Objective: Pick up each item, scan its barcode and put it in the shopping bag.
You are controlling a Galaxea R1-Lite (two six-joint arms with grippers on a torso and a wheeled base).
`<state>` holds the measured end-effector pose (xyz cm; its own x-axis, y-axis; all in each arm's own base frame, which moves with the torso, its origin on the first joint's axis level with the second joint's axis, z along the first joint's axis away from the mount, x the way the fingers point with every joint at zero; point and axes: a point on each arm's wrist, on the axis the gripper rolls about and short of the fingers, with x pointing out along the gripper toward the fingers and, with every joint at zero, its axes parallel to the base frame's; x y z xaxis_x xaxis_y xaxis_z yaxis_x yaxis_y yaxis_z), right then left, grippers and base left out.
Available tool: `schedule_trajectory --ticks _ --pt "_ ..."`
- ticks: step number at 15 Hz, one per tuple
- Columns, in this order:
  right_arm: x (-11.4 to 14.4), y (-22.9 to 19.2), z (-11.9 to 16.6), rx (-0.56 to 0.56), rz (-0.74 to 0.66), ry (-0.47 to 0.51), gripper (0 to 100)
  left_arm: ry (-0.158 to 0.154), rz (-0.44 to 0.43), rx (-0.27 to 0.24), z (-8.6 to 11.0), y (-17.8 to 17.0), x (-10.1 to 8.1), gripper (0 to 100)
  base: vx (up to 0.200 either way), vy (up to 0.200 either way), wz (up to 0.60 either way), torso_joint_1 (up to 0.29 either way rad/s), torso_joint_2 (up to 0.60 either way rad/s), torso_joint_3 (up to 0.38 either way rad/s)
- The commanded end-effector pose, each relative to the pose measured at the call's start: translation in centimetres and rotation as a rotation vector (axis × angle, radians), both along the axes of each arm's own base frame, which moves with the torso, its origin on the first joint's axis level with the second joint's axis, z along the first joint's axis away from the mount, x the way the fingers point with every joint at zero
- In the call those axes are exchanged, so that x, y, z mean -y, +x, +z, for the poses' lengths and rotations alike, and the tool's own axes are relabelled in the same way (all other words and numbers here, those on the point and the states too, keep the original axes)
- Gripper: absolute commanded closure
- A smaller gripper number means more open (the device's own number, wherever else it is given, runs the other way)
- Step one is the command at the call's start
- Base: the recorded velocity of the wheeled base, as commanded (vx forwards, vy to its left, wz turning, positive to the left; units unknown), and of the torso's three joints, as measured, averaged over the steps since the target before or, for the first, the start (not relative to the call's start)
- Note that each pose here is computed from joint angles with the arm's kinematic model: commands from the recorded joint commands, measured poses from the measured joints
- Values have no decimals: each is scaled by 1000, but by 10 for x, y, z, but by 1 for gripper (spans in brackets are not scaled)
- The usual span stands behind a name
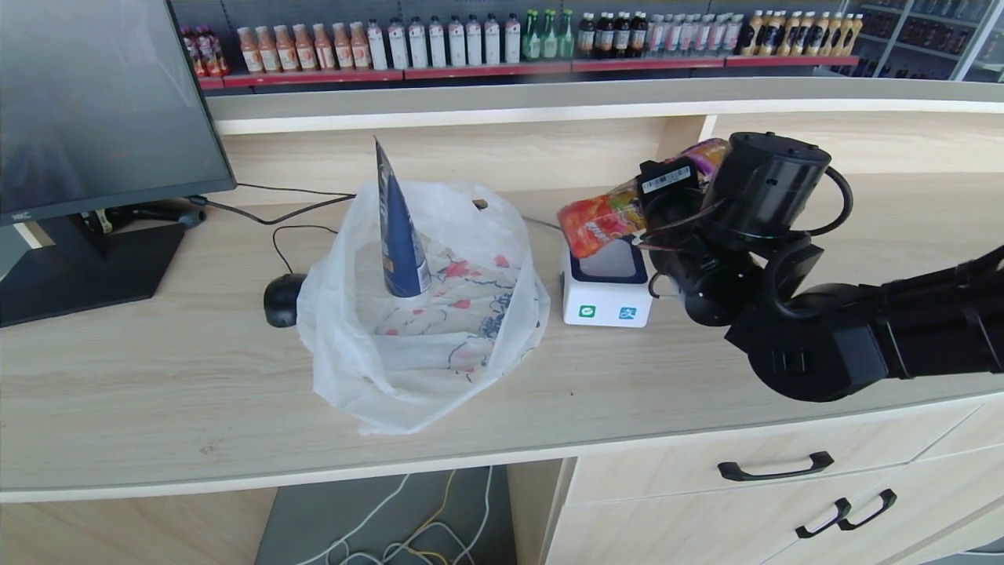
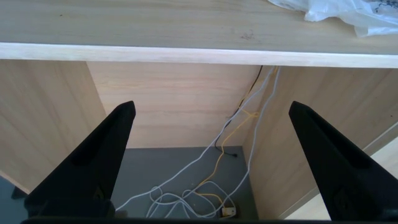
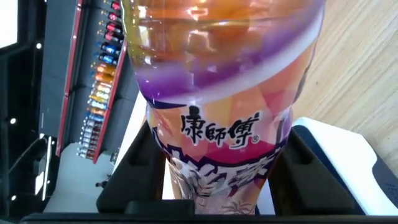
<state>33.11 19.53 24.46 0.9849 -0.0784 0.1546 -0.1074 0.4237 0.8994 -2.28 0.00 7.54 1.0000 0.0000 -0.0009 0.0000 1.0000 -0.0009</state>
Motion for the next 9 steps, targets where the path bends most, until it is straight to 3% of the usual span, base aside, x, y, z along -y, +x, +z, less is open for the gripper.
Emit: schedule_trajectory --ticks 1,9 --pt "5 3 -4 -12 -15 -6 100 -1 0 1 0 0 0 0 0 0 0 0 0 0" --pt "9 7 -11 -28 -28 -6 100 -1 0 1 0 0 0 0 0 0 0 0 0 0"
